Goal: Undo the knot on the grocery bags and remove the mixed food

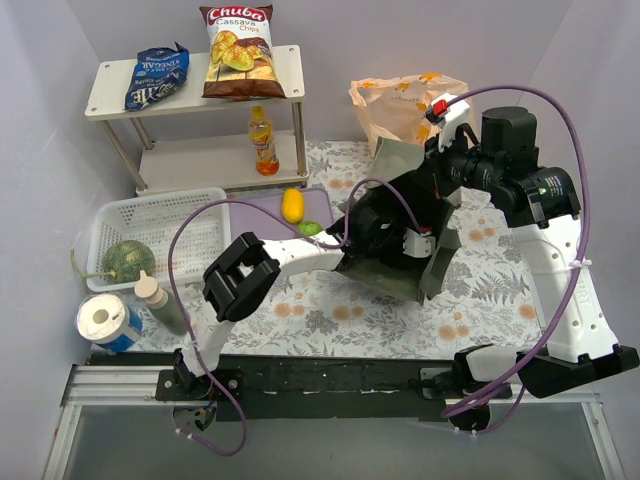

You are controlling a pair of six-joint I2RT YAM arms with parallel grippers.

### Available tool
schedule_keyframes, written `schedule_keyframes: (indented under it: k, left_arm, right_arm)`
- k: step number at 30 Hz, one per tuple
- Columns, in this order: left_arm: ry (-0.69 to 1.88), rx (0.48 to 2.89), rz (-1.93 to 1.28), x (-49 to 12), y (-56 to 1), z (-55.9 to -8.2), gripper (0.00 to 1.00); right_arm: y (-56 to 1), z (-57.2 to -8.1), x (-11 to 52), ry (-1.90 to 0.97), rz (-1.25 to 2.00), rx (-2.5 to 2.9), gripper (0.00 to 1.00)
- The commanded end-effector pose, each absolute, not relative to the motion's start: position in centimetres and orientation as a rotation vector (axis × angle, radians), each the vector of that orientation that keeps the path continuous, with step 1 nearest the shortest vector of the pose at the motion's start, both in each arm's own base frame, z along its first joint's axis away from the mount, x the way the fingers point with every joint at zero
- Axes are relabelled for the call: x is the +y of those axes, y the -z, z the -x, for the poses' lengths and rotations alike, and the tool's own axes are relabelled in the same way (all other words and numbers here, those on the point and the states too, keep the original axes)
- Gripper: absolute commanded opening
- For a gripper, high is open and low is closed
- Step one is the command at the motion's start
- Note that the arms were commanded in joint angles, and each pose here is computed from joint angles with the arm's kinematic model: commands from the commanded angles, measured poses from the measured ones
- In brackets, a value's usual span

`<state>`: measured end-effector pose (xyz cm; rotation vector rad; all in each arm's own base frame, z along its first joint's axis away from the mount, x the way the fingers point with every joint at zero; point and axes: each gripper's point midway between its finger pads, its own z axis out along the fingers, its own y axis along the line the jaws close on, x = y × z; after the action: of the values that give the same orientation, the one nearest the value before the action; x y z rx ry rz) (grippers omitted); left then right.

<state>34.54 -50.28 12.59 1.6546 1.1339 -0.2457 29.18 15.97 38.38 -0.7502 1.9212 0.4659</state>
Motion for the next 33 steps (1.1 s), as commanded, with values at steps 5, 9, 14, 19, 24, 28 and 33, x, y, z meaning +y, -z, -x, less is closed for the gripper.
schedule_keyframes:
  k: [5,9,14,19,24,28,33]
  left_arm:
    - [0.156,1.056,-1.696,-51.1,-7.5,-37.1,0.98]
    - [0.133,1.013,-1.715,-52.2,-5.6,-38.6,0.98]
    - [0.169,0.931,-1.739,-53.4,-5.7,-38.9,0.78]
    - [0.178,0.955,-1.742,-52.8,-6.5,-39.1,0.33]
    - [0.186,0.995,-1.605,-51.7,-12.8,-39.4,0.19]
    - [0.247,0.95,-1.49,-49.8,-19.0,-37.0,0.09]
    - [0.367,0.961,-1.423,-47.1,-23.4,-32.9,0.03]
  right_arm:
    - [-43.2,-27.2,17.8,-0.659,0.762,1.787,0.01]
    - [-43.4,-26.5,18.4,-0.727,0.782,1.783,0.01]
    - [-42.5,-26.3,18.6,-0.79,0.765,1.809,0.01]
    - [-42.0,-27.5,17.5,-0.735,0.721,1.836,0.01]
    - [-37.6,-28.4,15.7,-0.622,0.697,1.94,0.01]
    - [-32.5,-29.4,12.8,-0.457,0.667,2.066,0.01]
    - [-26.9,-30.8,8.6,-0.241,0.604,2.158,0.01]
